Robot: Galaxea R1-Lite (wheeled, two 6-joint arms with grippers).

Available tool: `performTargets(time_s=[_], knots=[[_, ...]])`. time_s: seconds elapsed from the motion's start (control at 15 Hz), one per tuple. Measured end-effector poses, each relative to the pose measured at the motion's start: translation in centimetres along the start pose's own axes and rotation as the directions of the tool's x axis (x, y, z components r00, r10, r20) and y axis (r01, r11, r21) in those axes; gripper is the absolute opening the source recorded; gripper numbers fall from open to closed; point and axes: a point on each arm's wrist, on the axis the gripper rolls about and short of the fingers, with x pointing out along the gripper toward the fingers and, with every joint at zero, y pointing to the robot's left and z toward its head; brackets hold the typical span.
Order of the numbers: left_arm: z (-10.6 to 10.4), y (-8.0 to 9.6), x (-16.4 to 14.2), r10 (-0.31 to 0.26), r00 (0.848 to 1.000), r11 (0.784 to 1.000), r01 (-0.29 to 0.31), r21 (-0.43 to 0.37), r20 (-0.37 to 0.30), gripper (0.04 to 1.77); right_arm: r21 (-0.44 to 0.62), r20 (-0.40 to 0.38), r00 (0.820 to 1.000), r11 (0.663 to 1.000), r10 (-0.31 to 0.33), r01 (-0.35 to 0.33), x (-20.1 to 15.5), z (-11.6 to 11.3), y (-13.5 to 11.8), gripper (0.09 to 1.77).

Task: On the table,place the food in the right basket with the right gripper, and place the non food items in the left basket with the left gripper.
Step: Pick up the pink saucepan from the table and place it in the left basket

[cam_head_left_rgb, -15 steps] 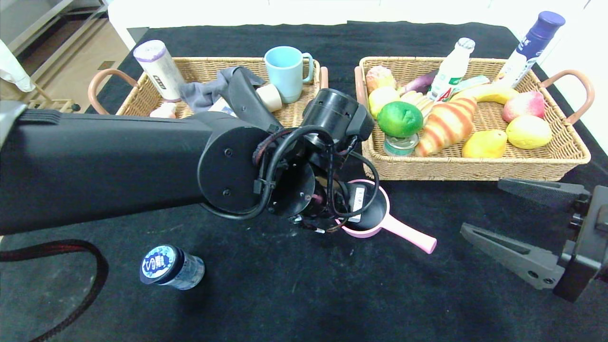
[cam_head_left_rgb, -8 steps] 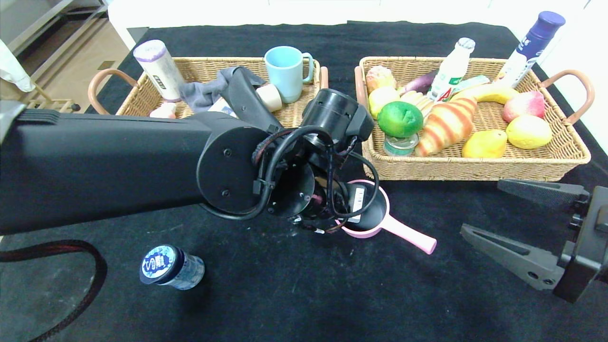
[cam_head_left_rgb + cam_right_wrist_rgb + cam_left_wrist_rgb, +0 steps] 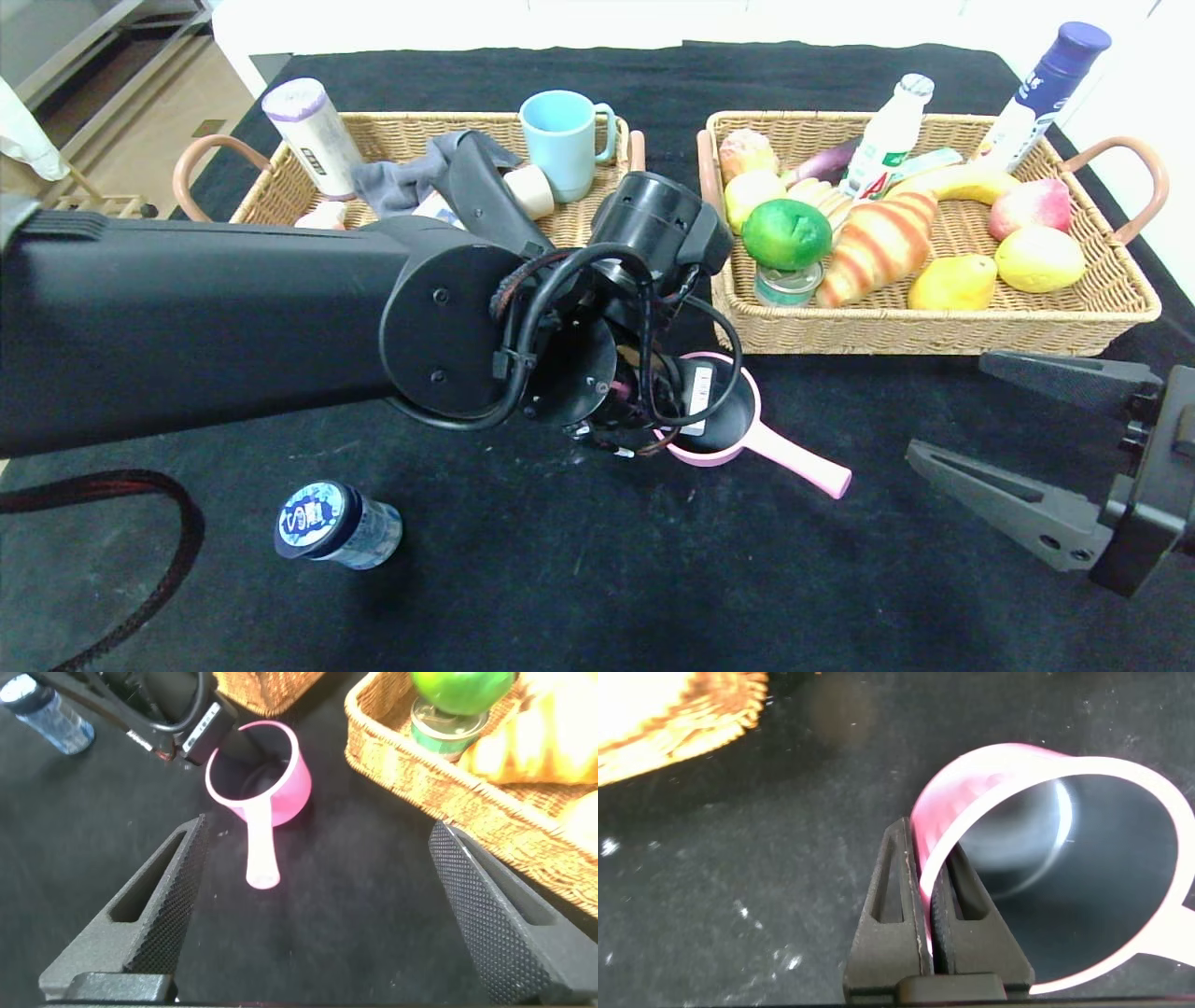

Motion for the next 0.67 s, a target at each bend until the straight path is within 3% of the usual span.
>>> performTargets(time_s=[0.33, 0.67], knots=[[0.4, 0.3, -3.1, -0.036, 0.999, 0.999, 0.036, -0.006, 0.031, 0.16, 0.014, 0.055, 0.999, 1.000, 0.001, -0.001, -0.9, 1.2, -0.7, 1.71], [1.3, 1.6, -7.4, -0.061, 0.992, 0.997, 0.064, -0.030, 0.111, 0.16, 0.012, 0.059, 0.998, 1.000, -0.021, 0.020, -1.1, 1.3, -1.0, 1.71]])
